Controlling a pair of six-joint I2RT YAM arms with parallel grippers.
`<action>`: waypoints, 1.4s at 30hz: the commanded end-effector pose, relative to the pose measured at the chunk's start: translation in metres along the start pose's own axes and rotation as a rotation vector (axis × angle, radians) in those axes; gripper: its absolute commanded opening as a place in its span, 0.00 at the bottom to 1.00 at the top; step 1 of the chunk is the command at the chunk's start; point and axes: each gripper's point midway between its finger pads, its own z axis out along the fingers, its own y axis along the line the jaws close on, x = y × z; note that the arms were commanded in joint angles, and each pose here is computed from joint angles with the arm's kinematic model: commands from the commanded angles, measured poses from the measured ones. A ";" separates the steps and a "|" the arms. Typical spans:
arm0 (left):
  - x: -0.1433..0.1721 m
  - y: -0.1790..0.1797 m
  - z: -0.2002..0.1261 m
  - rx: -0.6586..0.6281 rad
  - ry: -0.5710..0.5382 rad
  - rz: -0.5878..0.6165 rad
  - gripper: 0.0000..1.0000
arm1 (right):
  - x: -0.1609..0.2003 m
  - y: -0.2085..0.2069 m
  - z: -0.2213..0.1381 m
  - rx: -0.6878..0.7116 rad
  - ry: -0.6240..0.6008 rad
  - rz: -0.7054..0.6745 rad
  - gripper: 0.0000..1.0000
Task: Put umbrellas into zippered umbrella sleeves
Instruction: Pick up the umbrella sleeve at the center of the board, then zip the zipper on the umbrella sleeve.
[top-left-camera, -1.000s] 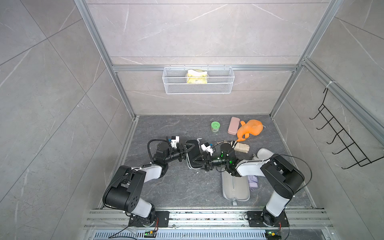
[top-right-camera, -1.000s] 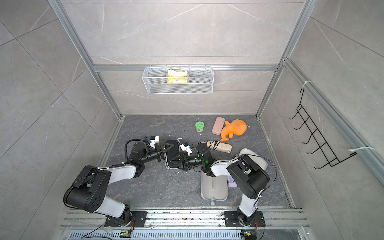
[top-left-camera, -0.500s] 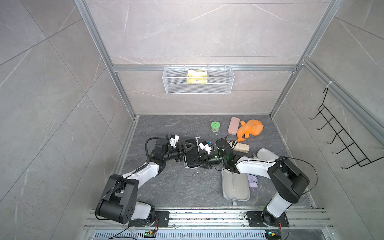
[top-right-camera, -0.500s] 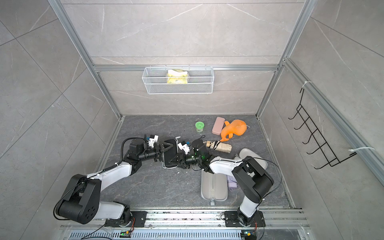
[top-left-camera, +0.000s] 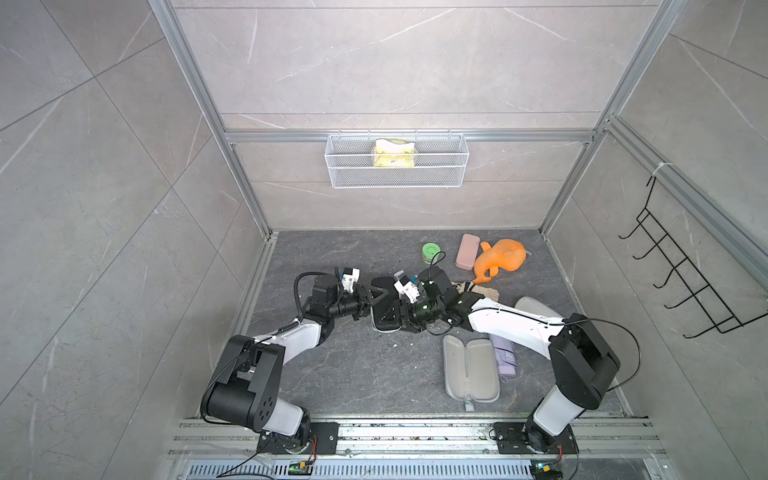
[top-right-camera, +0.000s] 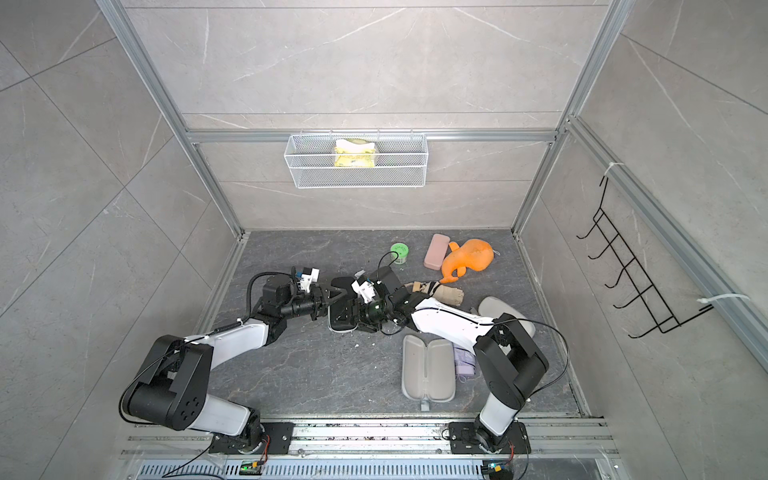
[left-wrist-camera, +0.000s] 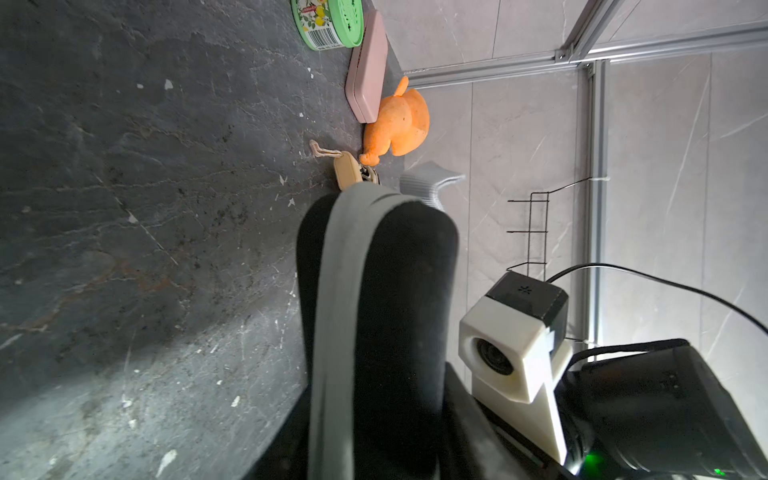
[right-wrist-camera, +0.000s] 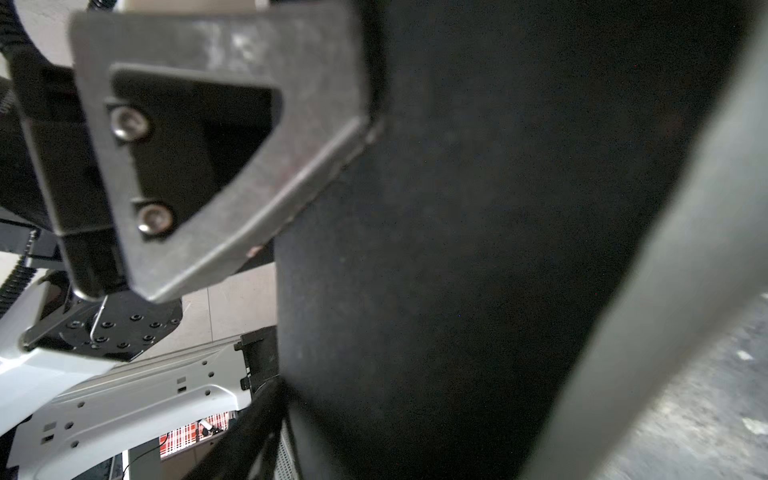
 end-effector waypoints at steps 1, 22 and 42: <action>-0.008 -0.032 0.002 0.101 0.011 0.090 0.25 | 0.001 0.008 -0.008 -0.004 0.004 -0.061 0.74; -0.023 -0.021 0.005 0.105 -0.030 0.161 0.20 | -0.002 0.029 -0.030 0.162 -0.016 -0.166 0.52; -0.041 -0.067 -0.016 0.163 0.018 0.267 0.10 | -0.019 0.006 -0.046 0.435 -0.437 -1.204 0.62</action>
